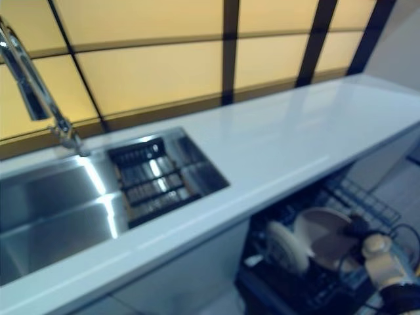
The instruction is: Take plates into dishwasher
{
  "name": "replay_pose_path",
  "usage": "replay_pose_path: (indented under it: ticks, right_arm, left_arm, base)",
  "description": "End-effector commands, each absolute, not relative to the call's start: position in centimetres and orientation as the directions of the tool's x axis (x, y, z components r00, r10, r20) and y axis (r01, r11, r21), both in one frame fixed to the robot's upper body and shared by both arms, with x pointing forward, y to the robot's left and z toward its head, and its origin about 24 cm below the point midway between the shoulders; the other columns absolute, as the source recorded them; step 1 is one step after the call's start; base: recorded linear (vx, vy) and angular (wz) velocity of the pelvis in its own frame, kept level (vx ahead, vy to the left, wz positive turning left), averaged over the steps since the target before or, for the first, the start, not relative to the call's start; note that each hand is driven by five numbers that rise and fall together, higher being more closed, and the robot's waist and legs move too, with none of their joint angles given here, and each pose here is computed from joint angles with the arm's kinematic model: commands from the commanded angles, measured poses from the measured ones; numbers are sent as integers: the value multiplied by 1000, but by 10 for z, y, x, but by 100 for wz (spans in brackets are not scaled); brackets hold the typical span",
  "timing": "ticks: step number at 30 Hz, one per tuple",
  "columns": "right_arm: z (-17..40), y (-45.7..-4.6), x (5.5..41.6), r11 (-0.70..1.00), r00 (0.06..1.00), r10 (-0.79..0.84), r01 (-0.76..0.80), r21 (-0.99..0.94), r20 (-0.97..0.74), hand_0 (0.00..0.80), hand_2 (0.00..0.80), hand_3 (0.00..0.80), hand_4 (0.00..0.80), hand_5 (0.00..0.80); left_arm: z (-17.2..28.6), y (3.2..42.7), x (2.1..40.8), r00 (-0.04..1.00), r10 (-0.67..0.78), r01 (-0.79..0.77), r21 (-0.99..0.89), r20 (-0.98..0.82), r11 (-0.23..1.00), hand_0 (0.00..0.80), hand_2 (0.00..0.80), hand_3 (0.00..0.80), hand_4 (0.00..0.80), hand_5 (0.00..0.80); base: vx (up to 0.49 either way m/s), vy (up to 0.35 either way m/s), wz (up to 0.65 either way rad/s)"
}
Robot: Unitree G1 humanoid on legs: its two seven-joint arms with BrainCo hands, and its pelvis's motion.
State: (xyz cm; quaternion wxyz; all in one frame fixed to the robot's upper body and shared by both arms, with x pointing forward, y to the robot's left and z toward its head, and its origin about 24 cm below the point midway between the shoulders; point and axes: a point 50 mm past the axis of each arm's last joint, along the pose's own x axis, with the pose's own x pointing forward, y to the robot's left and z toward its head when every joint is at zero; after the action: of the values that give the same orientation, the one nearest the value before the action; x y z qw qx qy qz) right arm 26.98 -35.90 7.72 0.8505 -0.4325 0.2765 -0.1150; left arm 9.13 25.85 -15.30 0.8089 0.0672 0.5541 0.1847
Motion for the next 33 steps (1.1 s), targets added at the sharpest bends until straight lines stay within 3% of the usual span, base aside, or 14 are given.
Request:
replay_pose_path:
  ticks: [1,28,29,30,31,33]
  right_arm:
    - [101,-347,294,543,864,-440,38,-839,-246,800,800,800,800,800]
    - [49,-319,307,613,803,-434,-69,-787,-408,800,800,800,800,800]
    - [48,-319,307,616,804,-433,-65,-785,-407,722,722,722,722,722]
    - [50,-319,308,617,807,-439,-49,-785,-395,119,119,119,119,119]
    - [52,-318,309,625,808,-437,-42,-779,-394,0,0,0,0,0]
    - [55,-319,310,631,813,-438,-27,-776,-384,0,0,0,0,0]
  left_arm:
    - [-148,261,108,374,380,-189,332,-846,924,0,0,0,0,0]
    - [-149,243,122,411,319,-139,288,-854,948,0,0,0,0,0]
    - [-149,242,122,411,319,-138,287,-854,948,0,0,0,0,0]
    - [-149,242,123,411,317,-139,285,-855,948,0,0,0,0,0]
    - [-149,241,123,411,316,-140,284,-855,949,0,0,0,0,0]
    - [-149,241,124,410,317,-141,284,-855,948,0,0,0,0,0]
  base:
    - [0,0,0]
    - [-1,1,0]
    - [0,0,0]
    - [0,0,0]
    - [0,0,0]
    - [0,0,0]
